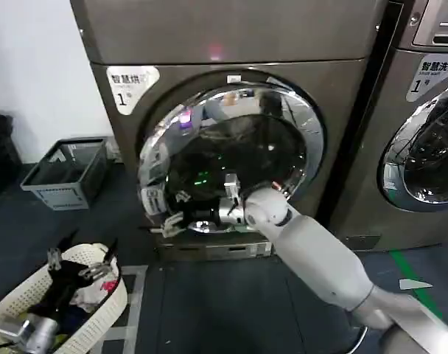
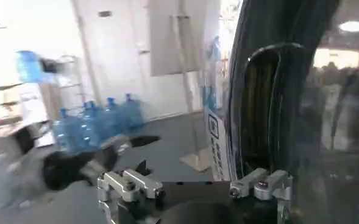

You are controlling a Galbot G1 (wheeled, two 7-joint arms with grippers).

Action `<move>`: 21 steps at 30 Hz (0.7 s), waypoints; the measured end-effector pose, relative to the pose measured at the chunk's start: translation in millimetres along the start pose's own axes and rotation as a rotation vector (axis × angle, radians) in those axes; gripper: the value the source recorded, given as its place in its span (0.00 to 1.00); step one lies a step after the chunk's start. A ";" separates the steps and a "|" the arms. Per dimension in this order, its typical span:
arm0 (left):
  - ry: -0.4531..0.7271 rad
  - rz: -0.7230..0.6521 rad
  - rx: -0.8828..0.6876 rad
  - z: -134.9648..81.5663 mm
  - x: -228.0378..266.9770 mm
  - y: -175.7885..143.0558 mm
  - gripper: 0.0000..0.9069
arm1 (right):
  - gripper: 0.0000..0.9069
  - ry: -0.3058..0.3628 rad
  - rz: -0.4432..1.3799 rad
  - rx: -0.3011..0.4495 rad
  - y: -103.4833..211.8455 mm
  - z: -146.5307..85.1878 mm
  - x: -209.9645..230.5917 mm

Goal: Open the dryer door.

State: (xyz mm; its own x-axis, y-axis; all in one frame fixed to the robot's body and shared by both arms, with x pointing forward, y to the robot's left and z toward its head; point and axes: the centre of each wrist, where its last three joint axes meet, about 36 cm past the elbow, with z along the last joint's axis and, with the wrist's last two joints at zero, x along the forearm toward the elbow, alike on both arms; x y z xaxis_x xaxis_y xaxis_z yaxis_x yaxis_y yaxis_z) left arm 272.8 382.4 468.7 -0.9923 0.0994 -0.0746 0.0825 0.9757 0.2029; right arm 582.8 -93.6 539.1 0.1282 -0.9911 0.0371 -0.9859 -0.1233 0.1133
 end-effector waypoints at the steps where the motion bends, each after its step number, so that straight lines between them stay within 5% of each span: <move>1: -0.001 -0.003 -0.003 0.7 -1.8 3.2 1.00 | 1.00 0.006 -0.017 0.003 2.6 0.1 3.9; 21: -0.061 0.145 -0.033 8.9 -50.6 12.4 1.00 | 1.00 0.011 -0.258 0.028 40.9 -4.8 72.9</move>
State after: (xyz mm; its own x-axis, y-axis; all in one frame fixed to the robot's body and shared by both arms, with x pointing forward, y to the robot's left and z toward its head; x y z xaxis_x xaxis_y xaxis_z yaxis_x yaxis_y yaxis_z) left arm 324.9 391.1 466.3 -0.9626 0.2512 -0.1011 0.2202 0.9435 0.2477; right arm 552.4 -170.7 551.2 0.3765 -0.9262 0.0215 -0.9231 -0.3731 0.0932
